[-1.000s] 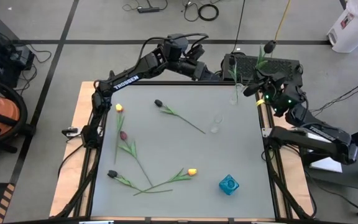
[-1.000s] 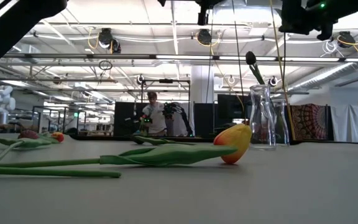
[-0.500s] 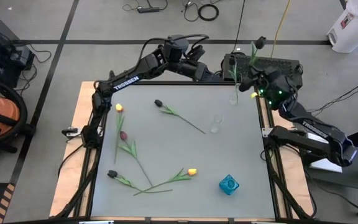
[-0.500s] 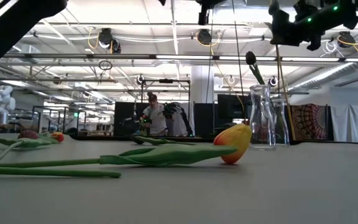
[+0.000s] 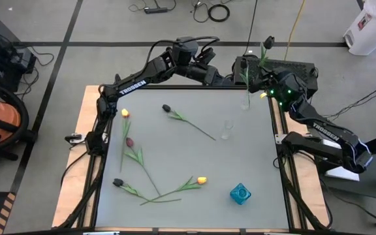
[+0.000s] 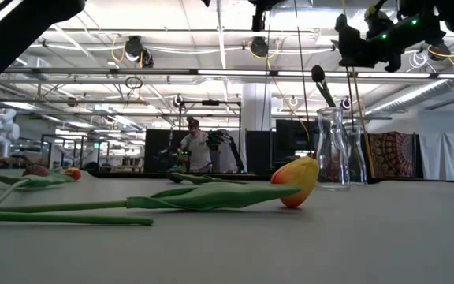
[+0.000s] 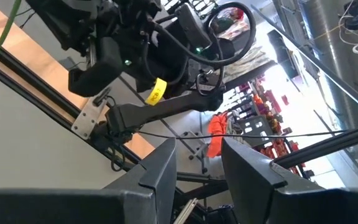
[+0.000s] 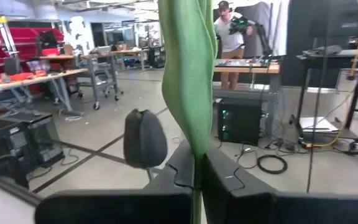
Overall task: Sort flowers into vase by color
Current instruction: Put the middle black tulip into the top transparent vase, then put the top black tulip into the top transparent vase
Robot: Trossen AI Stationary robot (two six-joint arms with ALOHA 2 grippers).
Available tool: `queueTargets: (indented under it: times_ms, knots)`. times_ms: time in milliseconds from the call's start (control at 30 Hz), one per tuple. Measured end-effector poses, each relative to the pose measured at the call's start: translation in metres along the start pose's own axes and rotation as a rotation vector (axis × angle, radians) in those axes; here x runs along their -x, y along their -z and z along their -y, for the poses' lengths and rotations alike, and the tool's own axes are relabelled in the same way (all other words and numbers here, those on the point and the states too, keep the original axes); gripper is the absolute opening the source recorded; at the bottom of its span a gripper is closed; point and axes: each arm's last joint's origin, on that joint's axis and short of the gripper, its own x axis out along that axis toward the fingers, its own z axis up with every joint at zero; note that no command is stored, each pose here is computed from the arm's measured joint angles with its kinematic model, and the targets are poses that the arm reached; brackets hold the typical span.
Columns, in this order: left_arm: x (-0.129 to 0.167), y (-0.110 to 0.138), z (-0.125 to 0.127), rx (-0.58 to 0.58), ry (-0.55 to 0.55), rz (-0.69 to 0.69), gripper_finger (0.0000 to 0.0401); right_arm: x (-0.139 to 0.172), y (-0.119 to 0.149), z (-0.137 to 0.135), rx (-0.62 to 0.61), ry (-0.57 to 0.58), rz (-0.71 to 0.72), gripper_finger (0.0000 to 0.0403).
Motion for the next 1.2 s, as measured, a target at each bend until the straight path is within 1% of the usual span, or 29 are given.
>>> queueTargets:
  times_ms: [233, 467, 833, 1000, 1200]
  knots:
    - [0.0, 0.0, 0.0, 0.0, 0.0, 0.0, 0.0132, -0.0033, 0.0026, -0.0005, 0.017, -0.01, -0.015, 0.0002]
    - [0.0, 0.0, 0.0, 0.0, 0.0, 0.0, 0.0132, -0.0032, 0.0025, -0.0006, 0.072, -0.011, -0.014, 0.0029]
    - [-0.0003, 0.0001, 0.0, 0.0, -0.004, 0.004, 0.0132, -0.0031, 0.0027, -0.001, 0.059, -0.024, -0.016, 0.0059]
    - [-0.0013, 0.0012, 0.001, -0.001, -0.002, 0.002, 0.0132, -0.0026, 0.0033, -0.0009, 0.054, -0.027, -0.025, 0.0084]
    - [-0.0035, 0.0033, 0.0028, -0.002, -0.002, 0.0, 0.0132, 0.004, 0.0026, 0.0008, 0.064, -0.026, -0.042, 0.0133]
